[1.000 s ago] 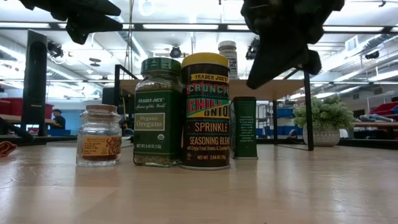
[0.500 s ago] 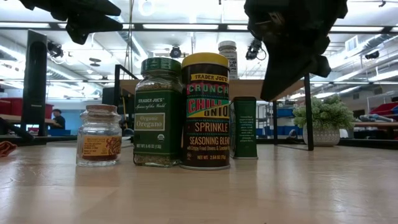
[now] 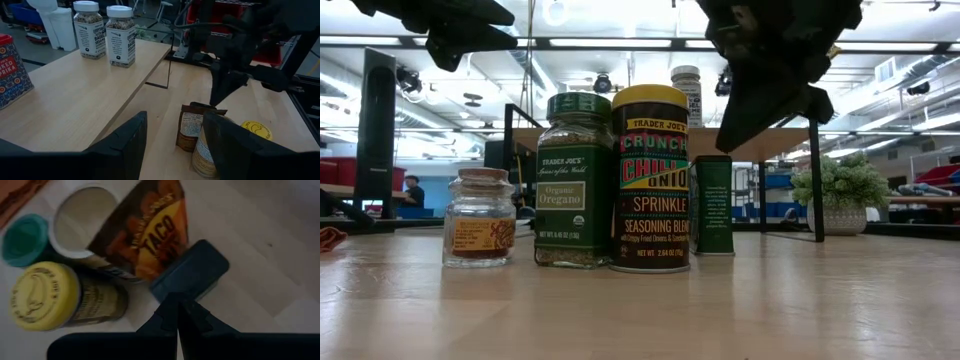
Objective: Shelf spices
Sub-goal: Put the gold seasoning bottle on the shelf
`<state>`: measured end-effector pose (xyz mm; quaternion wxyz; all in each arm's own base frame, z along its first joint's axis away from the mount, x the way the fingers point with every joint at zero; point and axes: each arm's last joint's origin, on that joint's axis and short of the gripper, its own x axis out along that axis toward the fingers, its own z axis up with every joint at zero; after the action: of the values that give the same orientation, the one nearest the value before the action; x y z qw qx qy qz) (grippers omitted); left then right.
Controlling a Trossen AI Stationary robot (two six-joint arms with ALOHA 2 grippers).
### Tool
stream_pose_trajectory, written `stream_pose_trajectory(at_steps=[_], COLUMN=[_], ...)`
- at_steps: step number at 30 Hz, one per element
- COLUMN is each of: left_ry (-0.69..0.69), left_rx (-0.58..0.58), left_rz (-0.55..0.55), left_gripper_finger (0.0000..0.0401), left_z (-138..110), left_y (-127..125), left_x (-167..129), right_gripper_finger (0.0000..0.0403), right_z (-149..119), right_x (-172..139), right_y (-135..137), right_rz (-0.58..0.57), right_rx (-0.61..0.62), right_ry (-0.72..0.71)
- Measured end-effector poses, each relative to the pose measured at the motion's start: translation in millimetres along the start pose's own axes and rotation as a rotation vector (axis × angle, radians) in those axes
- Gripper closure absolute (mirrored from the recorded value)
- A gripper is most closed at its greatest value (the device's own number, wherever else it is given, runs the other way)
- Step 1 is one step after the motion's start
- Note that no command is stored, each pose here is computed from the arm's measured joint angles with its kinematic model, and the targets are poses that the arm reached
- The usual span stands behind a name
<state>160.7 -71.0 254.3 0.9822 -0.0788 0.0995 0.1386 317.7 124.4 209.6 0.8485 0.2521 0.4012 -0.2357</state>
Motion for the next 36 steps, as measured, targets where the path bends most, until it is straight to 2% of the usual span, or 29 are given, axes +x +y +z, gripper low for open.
stream_pose_trajectory(at_steps=[11,18,22,27,32,36], left_ry=[0.000,0.000,0.000,-0.001,0.000,-0.001], left_rx=[0.000,0.000,0.000,0.001,0.001,0.002], left_rz=[0.000,0.000,0.000,0.000,0.000,0.000], left_gripper_finger=[0.0203,0.0203,0.0203,0.0203,0.0203,0.0203], left_z=[0,0,0,0,0,0], left_y=[0,0,0,0,0,0], left_x=[0,0,0,0,0,0], right_gripper_finger=[0.0403,0.0403,0.0403,0.0403,0.0403,0.0403], right_z=[-2,-4,0,17,41,61], right_x=[0,-7,-23,-50,-72,-75], right_y=[-1,11,16,32,45,48], right_rz=[-0.003,0.115,0.118,0.120,0.162,0.168], right_rx=[-0.015,-0.041,-0.072,-0.211,-0.466,-0.605], right_ry=[0.036,0.030,0.029,-0.023,-0.123,-0.161])
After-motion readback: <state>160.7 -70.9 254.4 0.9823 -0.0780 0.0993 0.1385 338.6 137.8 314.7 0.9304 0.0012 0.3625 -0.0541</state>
